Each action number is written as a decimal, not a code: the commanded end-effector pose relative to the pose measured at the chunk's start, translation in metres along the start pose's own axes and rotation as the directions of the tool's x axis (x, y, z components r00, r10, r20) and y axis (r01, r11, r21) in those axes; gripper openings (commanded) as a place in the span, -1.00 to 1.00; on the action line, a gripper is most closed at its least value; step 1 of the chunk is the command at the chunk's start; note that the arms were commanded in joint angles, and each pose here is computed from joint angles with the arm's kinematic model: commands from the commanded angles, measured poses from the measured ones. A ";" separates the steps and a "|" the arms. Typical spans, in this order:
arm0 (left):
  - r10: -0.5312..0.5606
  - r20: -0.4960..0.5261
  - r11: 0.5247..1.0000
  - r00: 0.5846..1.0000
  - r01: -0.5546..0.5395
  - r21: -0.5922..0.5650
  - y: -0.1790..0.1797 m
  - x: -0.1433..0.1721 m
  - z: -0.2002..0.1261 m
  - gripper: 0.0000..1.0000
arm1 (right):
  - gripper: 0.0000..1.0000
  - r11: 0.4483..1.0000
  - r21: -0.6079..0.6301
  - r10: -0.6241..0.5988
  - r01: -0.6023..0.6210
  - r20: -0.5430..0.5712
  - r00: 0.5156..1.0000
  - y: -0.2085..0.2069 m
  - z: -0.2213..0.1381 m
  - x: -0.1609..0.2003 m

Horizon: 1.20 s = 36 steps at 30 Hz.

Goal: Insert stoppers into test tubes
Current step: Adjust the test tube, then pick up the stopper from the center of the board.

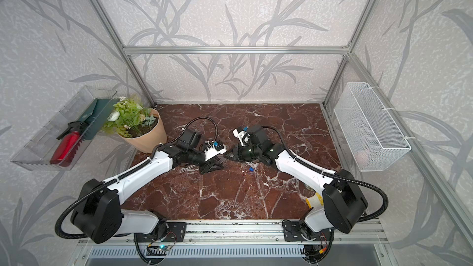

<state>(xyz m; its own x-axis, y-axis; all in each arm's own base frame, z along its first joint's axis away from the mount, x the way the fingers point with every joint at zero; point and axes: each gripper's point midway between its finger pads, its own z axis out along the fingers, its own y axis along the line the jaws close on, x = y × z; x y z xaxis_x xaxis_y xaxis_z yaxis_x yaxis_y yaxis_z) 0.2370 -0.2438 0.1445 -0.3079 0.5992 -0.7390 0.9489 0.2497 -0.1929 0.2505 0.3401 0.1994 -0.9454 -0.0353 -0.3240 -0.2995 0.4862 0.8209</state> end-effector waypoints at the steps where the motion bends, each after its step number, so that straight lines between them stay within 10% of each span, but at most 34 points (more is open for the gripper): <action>1: 0.030 0.001 1.000 1.000 -0.030 -0.007 -0.004 0.000 -0.005 -0.50 | -0.74 0.999 -0.018 -0.031 0.031 0.024 0.999 0.013 -0.010 -0.005; 14: 0.036 0.007 0.999 0.999 -0.036 -0.005 -0.007 -0.002 -0.008 -0.91 | -0.72 1.000 0.007 -0.016 0.016 0.043 0.999 0.008 -0.010 -0.007; 25: 0.003 -0.033 0.996 0.999 -0.006 -0.094 0.006 0.009 -0.009 -1.00 | 0.03 0.982 0.066 -0.186 0.177 0.163 0.969 0.011 -0.059 -0.021; 36: -0.093 -0.093 0.944 0.991 0.058 -0.325 0.046 0.027 -0.014 -1.00 | 0.05 0.671 0.497 -0.489 0.550 -0.261 0.832 -0.075 -0.104 0.016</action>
<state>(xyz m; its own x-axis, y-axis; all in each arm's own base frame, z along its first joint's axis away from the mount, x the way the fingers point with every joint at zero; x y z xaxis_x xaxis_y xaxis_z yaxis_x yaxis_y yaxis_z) 0.2586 -0.2154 0.1234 -0.3768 0.6489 -0.6611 0.8939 0.4418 -0.0758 0.2535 0.2389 0.2088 -0.7320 -0.2626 -0.6287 -0.5670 0.7464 0.3485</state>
